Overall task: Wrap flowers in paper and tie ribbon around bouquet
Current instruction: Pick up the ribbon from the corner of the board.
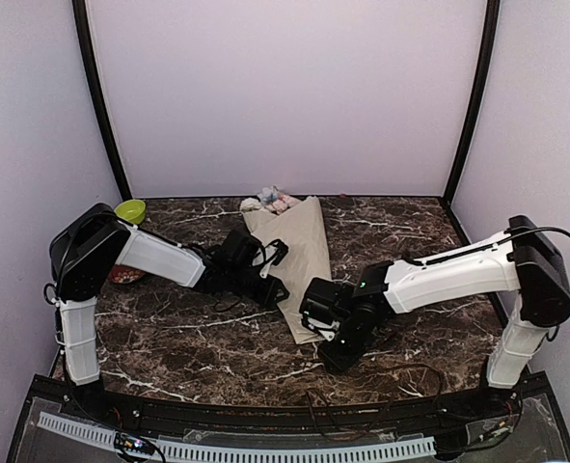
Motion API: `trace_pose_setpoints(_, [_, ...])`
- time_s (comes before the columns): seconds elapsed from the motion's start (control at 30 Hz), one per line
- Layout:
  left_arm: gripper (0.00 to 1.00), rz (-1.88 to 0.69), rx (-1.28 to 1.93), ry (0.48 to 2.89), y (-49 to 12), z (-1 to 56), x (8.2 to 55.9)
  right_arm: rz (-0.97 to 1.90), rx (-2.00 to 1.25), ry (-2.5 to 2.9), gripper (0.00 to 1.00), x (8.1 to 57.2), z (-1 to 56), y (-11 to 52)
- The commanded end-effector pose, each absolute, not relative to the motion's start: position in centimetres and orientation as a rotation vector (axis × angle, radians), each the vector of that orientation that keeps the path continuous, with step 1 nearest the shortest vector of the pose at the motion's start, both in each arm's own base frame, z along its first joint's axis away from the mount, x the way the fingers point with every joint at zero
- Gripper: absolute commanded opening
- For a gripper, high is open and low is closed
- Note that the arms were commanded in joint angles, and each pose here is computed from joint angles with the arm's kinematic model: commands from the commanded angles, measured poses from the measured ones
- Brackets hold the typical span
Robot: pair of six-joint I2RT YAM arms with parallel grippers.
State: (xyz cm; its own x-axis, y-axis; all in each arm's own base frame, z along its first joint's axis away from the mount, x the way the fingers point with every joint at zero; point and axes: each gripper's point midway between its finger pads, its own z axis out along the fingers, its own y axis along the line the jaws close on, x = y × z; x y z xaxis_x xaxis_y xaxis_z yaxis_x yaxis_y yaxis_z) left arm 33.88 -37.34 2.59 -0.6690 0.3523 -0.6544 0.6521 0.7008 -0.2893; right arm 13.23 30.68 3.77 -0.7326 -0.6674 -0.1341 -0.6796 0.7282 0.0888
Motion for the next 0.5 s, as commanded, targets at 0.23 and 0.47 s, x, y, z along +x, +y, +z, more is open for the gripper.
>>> trace_pose_setpoints(0.23, [0.32,-0.59,0.79,2.466,-34.6,-0.5,32.5,-0.051,-1.183,2.794,0.0,14.0,3.3,30.1])
trace_pose_setpoints(0.47, [0.32,-0.575,0.806,2.469,-34.6,-0.3,32.6,-0.302,-0.543,2.56,0.0,28.4,15.9,19.9])
